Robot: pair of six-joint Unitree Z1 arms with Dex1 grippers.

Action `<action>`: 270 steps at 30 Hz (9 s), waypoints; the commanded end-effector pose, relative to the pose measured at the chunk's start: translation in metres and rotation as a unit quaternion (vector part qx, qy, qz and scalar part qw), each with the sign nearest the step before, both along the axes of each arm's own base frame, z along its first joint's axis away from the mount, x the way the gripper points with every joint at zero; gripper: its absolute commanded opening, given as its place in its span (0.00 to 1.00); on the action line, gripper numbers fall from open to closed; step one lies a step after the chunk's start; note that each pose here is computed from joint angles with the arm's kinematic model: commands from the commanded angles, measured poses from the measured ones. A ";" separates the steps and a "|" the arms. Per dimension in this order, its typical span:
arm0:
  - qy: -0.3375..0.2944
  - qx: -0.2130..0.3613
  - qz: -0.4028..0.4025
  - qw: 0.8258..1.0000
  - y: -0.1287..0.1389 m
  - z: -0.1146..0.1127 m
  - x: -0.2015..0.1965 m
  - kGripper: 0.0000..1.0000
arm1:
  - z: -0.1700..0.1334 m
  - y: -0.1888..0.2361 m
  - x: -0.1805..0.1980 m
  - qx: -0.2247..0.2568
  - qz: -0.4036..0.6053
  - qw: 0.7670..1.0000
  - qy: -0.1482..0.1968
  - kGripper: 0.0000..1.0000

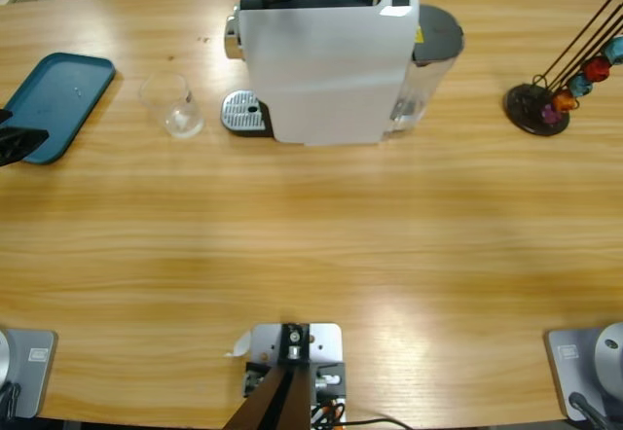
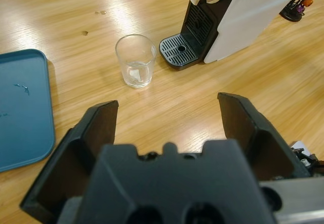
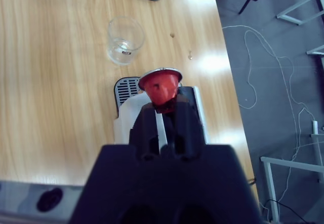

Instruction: Pour coffee

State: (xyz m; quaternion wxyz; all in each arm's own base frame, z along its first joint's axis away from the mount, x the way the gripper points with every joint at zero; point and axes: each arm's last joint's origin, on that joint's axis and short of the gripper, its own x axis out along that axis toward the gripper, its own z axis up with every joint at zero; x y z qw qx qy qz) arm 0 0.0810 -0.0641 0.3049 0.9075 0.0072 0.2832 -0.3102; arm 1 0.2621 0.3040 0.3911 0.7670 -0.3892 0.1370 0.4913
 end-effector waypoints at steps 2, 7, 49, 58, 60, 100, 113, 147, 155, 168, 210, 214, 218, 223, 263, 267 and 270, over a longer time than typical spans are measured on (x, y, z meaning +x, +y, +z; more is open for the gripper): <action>0.004 0.009 -0.014 1.000 0.002 -0.010 -0.004 0.85 | -0.026 0.000 0.020 -0.028 -0.042 0.999 0.015 0.00; -0.002 0.011 -0.014 1.000 0.002 -0.009 -0.004 1.00 | -0.031 -0.003 0.021 -0.034 -0.046 0.998 0.021 0.00; -0.001 0.011 -0.017 1.000 0.001 -0.009 -0.004 1.00 | -0.057 -0.003 0.036 -0.042 -0.078 0.995 0.051 0.90; 0.005 0.014 -0.028 0.999 -0.002 -0.010 -0.002 0.94 | 0.017 -0.019 -0.013 0.036 -0.053 0.998 0.003 0.89; 0.004 0.014 -0.029 0.999 -0.002 -0.010 -0.002 0.94 | 0.036 -0.034 -0.033 0.046 -0.052 0.998 0.005 0.66; 0.011 0.017 -0.033 0.999 -0.004 -0.011 0.001 0.94 | -0.011 -0.051 -0.012 0.155 -0.361 0.920 0.006 0.00; 0.011 0.018 -0.033 0.999 -0.004 -0.011 0.001 0.94 | -0.014 0.019 -0.014 0.148 -0.311 0.939 0.008 0.00; 0.006 0.014 -0.033 0.999 -0.002 -0.010 -0.002 0.96 | -0.138 0.084 -0.016 0.098 -0.314 0.939 0.095 0.00; 0.008 0.014 -0.034 0.999 -0.003 -0.010 -0.001 0.96 | -0.160 0.073 -0.022 0.096 -0.327 0.934 0.109 0.00; 0.020 0.025 -0.031 0.999 -0.007 -0.013 0.005 0.97 | -0.139 0.059 -0.030 0.120 -0.326 0.933 0.098 0.00; 0.023 0.102 0.016 0.994 -0.100 -0.108 0.140 0.95 | -0.096 -0.177 -0.173 0.099 -0.266 0.941 0.183 1.00; 0.013 0.107 0.031 0.994 -0.104 -0.118 0.148 0.95 | -0.099 -0.174 -0.171 0.097 -0.267 0.941 0.185 1.00; 0.004 0.108 0.041 0.993 -0.103 -0.123 0.149 0.95 | -0.103 -0.173 -0.170 0.093 -0.268 0.941 0.186 1.00; -0.008 0.102 0.045 0.994 -0.102 -0.128 0.148 0.95 | -0.105 -0.173 -0.170 0.091 -0.269 0.940 0.188 1.00; -0.041 0.068 -0.042 0.996 -0.102 -0.101 0.118 0.33 | -0.100 -0.180 -0.174 0.101 -0.270 0.940 0.181 1.00; -0.055 0.070 -0.062 0.994 -0.119 -0.089 0.136 0.33 | -0.100 -0.183 -0.176 0.101 -0.268 0.941 0.180 1.00; -0.049 0.072 -0.077 0.993 -0.134 -0.097 0.152 0.33 | -0.099 -0.185 -0.177 0.100 -0.267 0.942 0.178 1.00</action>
